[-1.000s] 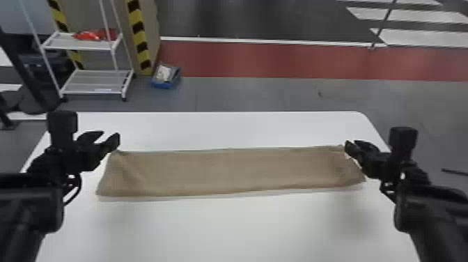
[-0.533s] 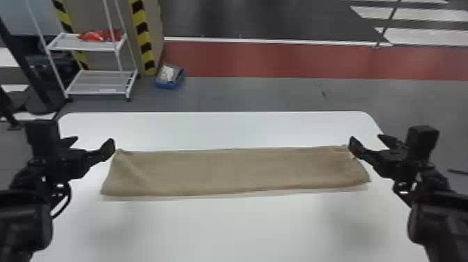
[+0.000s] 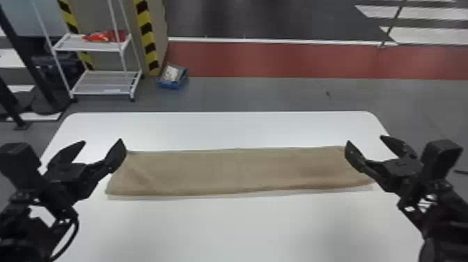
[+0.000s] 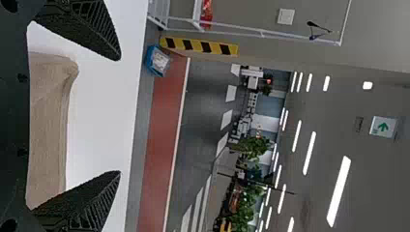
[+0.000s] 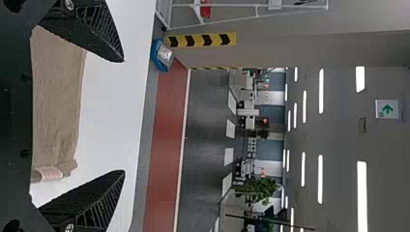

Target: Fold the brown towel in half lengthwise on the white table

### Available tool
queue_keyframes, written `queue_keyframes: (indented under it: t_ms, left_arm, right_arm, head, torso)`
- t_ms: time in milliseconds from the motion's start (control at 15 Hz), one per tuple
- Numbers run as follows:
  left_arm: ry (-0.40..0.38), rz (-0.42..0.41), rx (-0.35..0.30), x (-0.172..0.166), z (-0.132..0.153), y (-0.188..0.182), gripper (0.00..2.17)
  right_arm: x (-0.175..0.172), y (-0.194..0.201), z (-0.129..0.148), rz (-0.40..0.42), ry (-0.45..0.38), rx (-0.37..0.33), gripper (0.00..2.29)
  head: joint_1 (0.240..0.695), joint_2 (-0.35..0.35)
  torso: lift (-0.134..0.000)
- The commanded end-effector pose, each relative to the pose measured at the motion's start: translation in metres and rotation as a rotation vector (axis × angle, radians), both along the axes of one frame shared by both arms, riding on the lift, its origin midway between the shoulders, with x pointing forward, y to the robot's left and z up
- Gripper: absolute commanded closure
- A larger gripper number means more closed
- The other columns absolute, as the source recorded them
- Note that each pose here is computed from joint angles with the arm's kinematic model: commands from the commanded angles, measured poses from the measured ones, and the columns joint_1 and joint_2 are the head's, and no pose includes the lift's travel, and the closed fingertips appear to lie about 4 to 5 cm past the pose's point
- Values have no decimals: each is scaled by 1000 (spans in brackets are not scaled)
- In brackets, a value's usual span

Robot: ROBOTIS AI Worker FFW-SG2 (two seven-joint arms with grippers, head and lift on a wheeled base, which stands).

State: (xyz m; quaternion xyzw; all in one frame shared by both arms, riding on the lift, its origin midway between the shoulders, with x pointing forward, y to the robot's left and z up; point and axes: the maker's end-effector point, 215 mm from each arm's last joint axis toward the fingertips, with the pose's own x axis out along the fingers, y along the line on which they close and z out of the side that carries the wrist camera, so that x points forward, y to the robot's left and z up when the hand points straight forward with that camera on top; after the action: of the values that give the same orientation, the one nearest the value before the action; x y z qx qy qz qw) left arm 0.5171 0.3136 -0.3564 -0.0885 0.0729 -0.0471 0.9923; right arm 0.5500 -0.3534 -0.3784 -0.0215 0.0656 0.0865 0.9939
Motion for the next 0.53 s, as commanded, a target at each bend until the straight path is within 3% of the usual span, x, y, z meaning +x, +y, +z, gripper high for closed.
queue_keyframes:
  t_ms: [0,200,400,467]
  left_arm:
    - [-21,-24,-14,-24,11,-28,33]
    - [-88,-16,5,-41,21,-52,33]
    - [-321,-2,48,-77,64,-80,33]
    - [-319,-19,76,-84,59,-93,33]
  right_arm:
    - [-36,42,16,20,12,68,60]
    - [-75,100,25,80,22,72,63]
    - [-106,140,38,123,-68,68,66]
    - [-114,149,36,133,-66,79,66]
  head:
    - [695,-41]
    - [695,-30]
    - [695,9]
    - [695,16]
  torso:
    - [-57]
    - [-57]
    - [-57]
    - [-57]
